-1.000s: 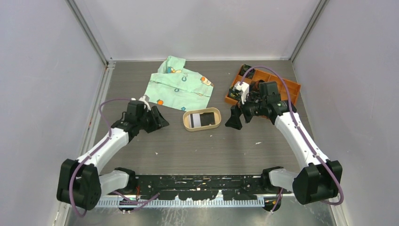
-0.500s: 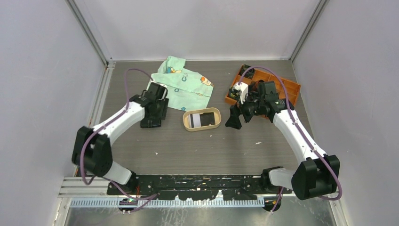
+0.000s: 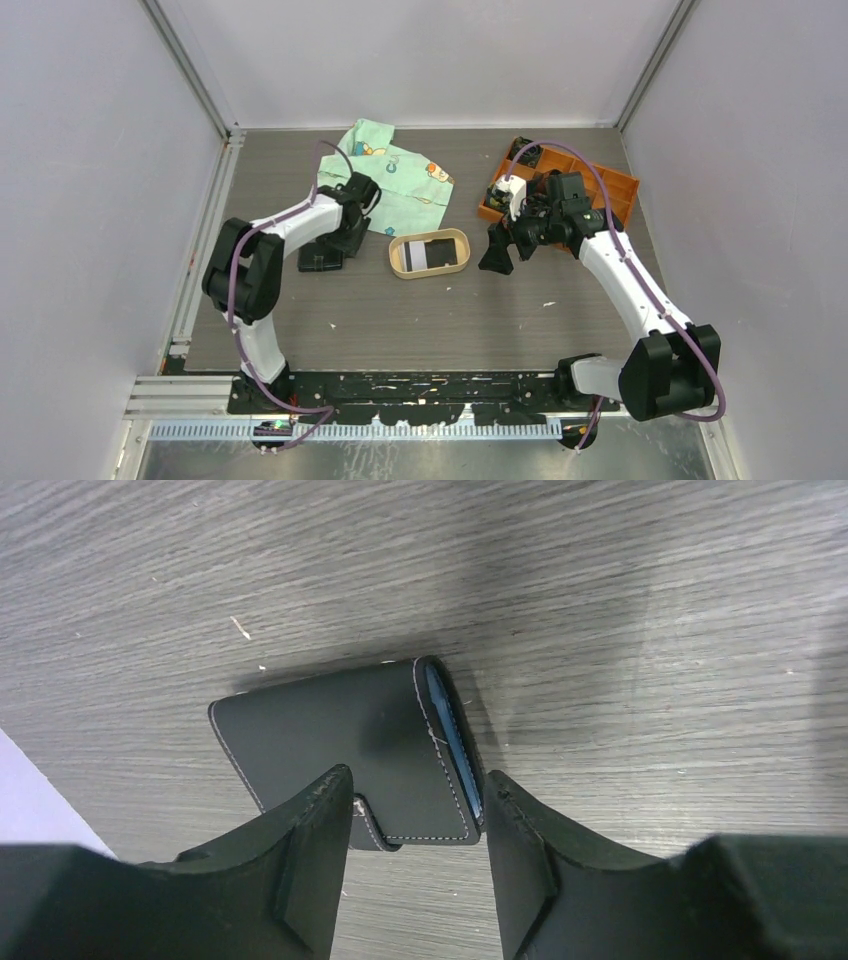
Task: Put the credit cards into the card holder
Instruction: Pick up the card holder from the center of the board.
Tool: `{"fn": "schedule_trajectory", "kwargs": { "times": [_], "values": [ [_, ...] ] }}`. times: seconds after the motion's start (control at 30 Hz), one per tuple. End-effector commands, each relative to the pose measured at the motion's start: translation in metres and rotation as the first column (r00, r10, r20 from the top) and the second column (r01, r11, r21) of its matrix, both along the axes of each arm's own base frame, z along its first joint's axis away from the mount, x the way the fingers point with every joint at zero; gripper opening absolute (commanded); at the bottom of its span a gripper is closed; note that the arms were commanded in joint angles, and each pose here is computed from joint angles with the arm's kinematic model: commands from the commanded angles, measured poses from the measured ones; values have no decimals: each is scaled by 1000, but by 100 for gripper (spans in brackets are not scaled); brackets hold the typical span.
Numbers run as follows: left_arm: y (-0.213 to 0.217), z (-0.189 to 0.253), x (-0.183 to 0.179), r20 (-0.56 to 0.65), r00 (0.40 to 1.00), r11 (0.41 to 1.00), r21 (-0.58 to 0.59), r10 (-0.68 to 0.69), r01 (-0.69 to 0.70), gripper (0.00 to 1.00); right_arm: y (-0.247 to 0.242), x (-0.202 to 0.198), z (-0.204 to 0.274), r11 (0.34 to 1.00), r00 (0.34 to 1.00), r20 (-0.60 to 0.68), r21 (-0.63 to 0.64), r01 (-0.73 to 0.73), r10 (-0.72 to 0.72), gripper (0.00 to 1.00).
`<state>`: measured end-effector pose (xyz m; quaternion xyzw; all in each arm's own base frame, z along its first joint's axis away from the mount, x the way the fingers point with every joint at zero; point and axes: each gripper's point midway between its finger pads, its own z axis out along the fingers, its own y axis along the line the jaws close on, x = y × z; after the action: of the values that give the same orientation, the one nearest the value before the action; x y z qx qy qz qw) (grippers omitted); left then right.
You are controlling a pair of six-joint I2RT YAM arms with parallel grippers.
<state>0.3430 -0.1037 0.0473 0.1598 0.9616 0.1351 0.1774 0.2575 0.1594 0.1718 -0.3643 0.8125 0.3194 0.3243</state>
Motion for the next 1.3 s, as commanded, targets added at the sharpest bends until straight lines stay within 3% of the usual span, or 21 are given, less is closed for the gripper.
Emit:
{"fn": "schedule_trajectory", "kwargs": {
  "times": [0.0, 0.4, 0.53, 0.77, 0.9, 1.0, 1.1, 1.27],
  "values": [
    [2, 4, 4, -3, 1000, 999, 40, -14, 14, 50, 0, 6, 6, 1000, 999, 37, 2, -11, 11, 99],
    [3, -9, 1, -57, 997, 997, 61, -49, 52, 22, 0, 5, 7, 1000, 999, 31, 5, -14, 14, 100],
    [1, -4, 3, -42, 998, 997, 49, -52, 54, 1, 1, 4, 9, 1000, 999, 33, 9, -18, 18, 99],
    [-17, 37, -4, 83, 995, 996, -68, -47, 53, 0, 6, -1, 15, 998, 999, 22, 47, -33, 32, 100],
    [-35, 66, -24, 152, 988, 973, -224, -22, 56, 0, 20, -12, 24, 985, 996, -18, 152, -81, 85, 99],
    [-49, 83, -44, 178, 984, 922, -382, 15, 55, 0, 30, -19, 30, 968, 992, -36, 226, -112, 123, 99],
    [-68, 96, -69, 162, 986, 833, -550, 41, 55, 0, 39, -25, 32, 951, 986, -46, 275, -140, 159, 99],
    [-115, 122, -107, 69, 997, 574, -818, 29, 40, 0, 59, -42, 36, 912, 968, -54, 350, -213, 247, 100]
  ]
}}
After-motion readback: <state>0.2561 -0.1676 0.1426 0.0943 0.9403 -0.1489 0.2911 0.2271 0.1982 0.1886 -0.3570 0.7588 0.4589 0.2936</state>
